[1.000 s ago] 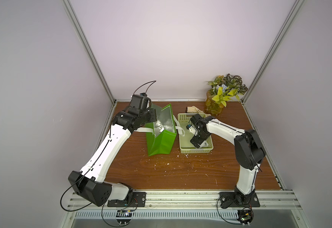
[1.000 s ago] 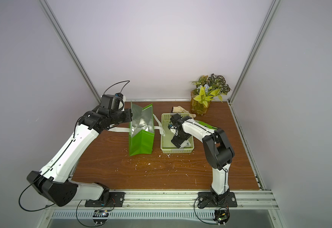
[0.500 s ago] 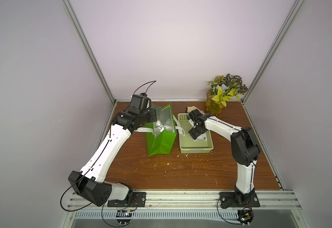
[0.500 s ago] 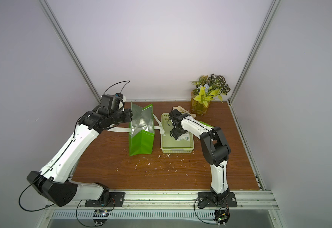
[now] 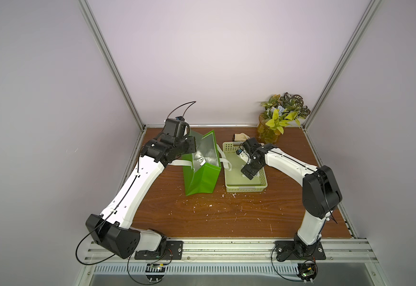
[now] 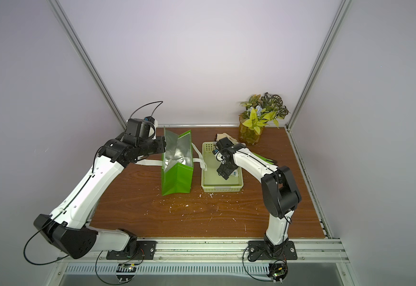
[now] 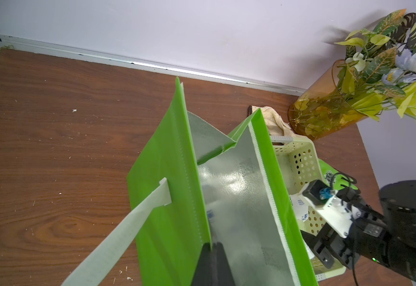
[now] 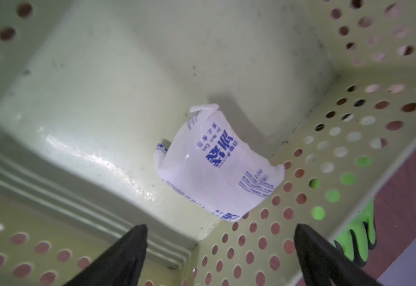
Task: Place the ice pack in the delivery bag
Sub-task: Pick up the ice pack from the bin.
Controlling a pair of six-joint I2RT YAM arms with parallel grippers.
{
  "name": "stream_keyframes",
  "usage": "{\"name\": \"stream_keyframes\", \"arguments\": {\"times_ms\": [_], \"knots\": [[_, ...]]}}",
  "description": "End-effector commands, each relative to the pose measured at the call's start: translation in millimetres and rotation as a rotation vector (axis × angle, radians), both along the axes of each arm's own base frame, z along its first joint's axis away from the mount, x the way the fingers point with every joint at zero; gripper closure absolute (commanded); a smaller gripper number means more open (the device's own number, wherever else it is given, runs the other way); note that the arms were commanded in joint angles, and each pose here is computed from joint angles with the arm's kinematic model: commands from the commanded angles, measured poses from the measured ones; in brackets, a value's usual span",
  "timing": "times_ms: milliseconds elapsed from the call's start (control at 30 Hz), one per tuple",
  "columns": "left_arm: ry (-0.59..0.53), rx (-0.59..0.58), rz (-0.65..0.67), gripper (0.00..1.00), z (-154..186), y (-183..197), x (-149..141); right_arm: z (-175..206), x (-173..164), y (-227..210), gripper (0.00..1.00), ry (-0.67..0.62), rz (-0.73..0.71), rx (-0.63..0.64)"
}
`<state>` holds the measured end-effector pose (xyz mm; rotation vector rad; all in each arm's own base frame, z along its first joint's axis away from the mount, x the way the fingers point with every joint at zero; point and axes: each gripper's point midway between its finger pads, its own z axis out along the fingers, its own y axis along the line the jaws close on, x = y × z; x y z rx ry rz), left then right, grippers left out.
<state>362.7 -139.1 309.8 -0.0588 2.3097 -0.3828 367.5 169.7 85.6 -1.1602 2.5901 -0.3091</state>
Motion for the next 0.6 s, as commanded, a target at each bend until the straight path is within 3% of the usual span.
{"name": "stream_keyframes", "arguments": {"times_ms": [0,367,567], "knots": [[-0.009,0.016,0.003,1.00,-2,2,6,2,6,-5,0.01,-0.012,0.107,-0.085],[-0.003,0.012,0.005,1.00,-4,2,6,-25,21,16,0.04,0.042,0.345,-0.101],[-0.010,0.010,0.007,1.00,-1,3,5,-34,36,14,0.21,0.072,0.298,-0.079]]}}
